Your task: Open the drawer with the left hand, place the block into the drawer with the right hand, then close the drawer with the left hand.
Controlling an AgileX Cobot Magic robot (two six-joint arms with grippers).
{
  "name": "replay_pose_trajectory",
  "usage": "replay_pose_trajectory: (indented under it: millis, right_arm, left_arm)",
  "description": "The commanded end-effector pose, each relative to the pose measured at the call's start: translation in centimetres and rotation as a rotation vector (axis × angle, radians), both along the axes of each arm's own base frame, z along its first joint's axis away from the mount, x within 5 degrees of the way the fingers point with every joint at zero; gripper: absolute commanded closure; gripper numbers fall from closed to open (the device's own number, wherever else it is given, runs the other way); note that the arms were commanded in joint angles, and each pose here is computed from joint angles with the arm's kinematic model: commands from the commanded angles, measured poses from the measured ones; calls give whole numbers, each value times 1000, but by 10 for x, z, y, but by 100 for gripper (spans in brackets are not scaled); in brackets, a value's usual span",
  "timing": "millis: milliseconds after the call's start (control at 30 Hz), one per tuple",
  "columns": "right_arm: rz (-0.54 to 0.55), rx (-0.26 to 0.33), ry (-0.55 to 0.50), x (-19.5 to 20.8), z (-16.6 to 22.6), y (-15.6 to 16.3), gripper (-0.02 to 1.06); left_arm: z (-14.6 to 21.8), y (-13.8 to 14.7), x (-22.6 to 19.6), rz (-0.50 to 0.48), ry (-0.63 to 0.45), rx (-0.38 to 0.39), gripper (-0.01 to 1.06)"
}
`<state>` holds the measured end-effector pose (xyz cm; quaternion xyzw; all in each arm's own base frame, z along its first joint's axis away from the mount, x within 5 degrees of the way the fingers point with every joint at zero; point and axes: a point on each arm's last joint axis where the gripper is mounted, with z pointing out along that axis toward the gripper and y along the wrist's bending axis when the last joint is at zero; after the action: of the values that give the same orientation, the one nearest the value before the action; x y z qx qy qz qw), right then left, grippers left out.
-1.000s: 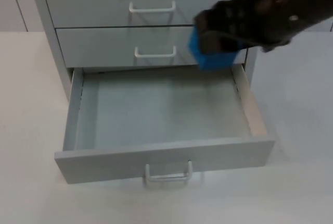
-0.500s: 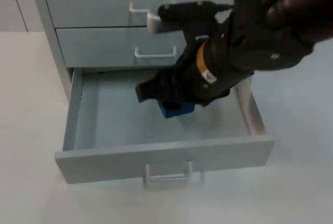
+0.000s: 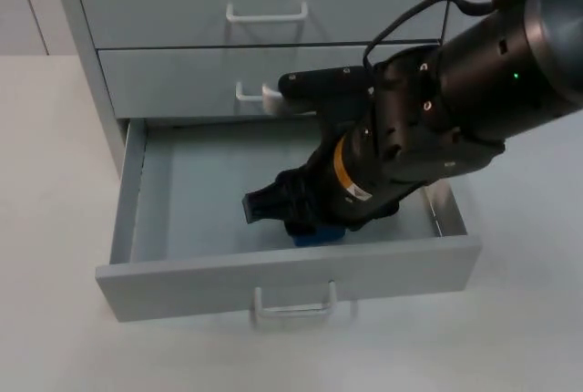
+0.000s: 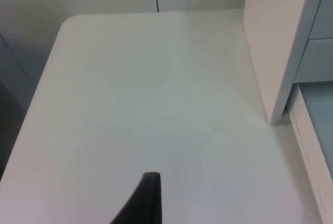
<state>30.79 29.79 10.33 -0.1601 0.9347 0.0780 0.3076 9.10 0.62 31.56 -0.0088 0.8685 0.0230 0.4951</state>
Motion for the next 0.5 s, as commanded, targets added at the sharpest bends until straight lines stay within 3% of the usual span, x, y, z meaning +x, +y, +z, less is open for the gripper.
replay_pose_trajectory:
  millis: [0,67,100,200,267,467]
  right_arm:
    - [9,6,-11,1,2,4,78]
    - [8,5,-11,1,2,4,54]
    - [8,5,-11,1,2,4,54]
    - [7,3,-11,1,2,4,34]
    - [3,3,-11,1,2,3,29]
    - [-26,-12,-26,-1,14,1,30]
  left_arm:
    - [0,-1,0,6,-10,-22,0]
    - [0,-1,0,6,-10,-22,0]
    - [0,-1,0,6,-10,-22,0]
    - [0,-1,0,6,-10,-22,0]
    - [0,-1,0,6,-10,-22,0]
    - [0,-1,0,6,-10,-22,0]
